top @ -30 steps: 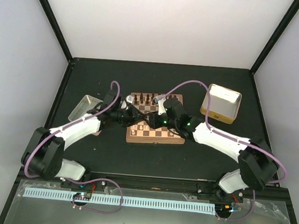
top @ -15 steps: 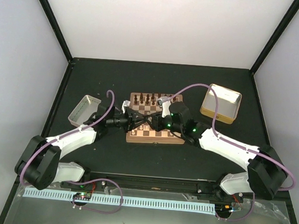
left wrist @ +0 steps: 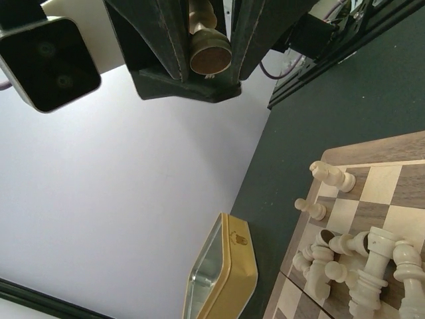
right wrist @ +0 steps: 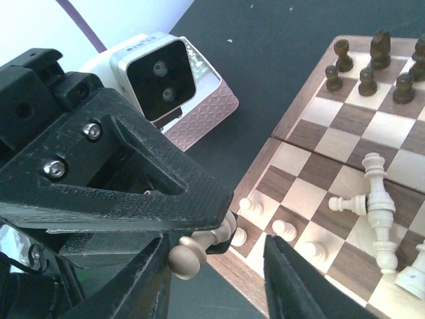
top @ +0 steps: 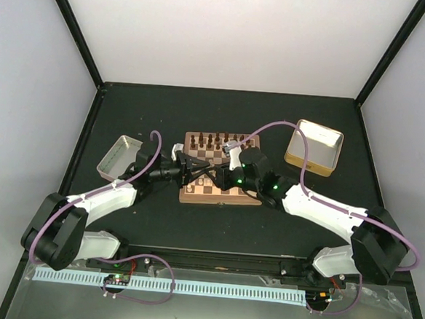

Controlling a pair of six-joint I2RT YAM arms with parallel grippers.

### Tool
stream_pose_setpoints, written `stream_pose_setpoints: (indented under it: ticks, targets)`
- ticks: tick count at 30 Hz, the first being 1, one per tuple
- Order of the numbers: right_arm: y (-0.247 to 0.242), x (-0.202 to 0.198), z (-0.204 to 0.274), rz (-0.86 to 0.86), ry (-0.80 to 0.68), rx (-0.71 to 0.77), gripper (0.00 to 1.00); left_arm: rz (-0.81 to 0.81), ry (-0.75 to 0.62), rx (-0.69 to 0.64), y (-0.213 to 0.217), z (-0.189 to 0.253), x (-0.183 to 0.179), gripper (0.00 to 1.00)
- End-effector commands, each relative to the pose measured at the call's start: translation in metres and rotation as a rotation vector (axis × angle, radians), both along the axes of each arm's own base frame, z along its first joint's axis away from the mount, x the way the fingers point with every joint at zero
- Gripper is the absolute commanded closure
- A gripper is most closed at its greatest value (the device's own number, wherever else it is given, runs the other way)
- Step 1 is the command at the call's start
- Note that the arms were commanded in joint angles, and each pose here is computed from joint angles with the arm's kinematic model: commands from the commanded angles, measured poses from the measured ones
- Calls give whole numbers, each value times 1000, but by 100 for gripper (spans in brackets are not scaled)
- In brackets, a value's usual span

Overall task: Set up the chess pieces on the board
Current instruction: Place the chess piece on the chessboard.

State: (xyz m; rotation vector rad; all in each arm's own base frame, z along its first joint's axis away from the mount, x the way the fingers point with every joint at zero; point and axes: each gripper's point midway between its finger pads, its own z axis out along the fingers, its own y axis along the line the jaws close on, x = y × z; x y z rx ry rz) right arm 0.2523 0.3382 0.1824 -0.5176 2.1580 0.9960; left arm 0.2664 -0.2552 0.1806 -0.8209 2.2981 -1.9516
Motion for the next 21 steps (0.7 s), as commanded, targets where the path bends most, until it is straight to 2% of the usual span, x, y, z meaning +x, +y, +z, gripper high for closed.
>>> stream_pose_setpoints:
  ticks: [1, 5, 9, 11, 12, 16, 21]
  targets:
    - [5, 4, 4, -1, -15, -10, 65, 8, -3, -37, -1, 10, 0, 84]
    - [5, 9, 7, -24, -18, -23, 83, 14, 6, -29, 1, 7, -2, 84]
    - [3, 13, 13, -43, -31, -23, 94, 24, 7, -8, 4, 3, -3, 83]
    - [0, 15, 12, -59, -24, -47, 97, 24, -16, 15, 6, 3, -4, 76]
    - [-2, 15, 11, -66, -15, -63, 97, 28, -39, 41, 7, 3, -4, 70]
    - [-16, 12, -6, -101, 54, -177, 98, 86, -126, 240, 30, -10, -2, 45]
    - [-39, -1, -45, -97, 187, -403, 97, 213, -320, 537, 79, -7, 2, 35]
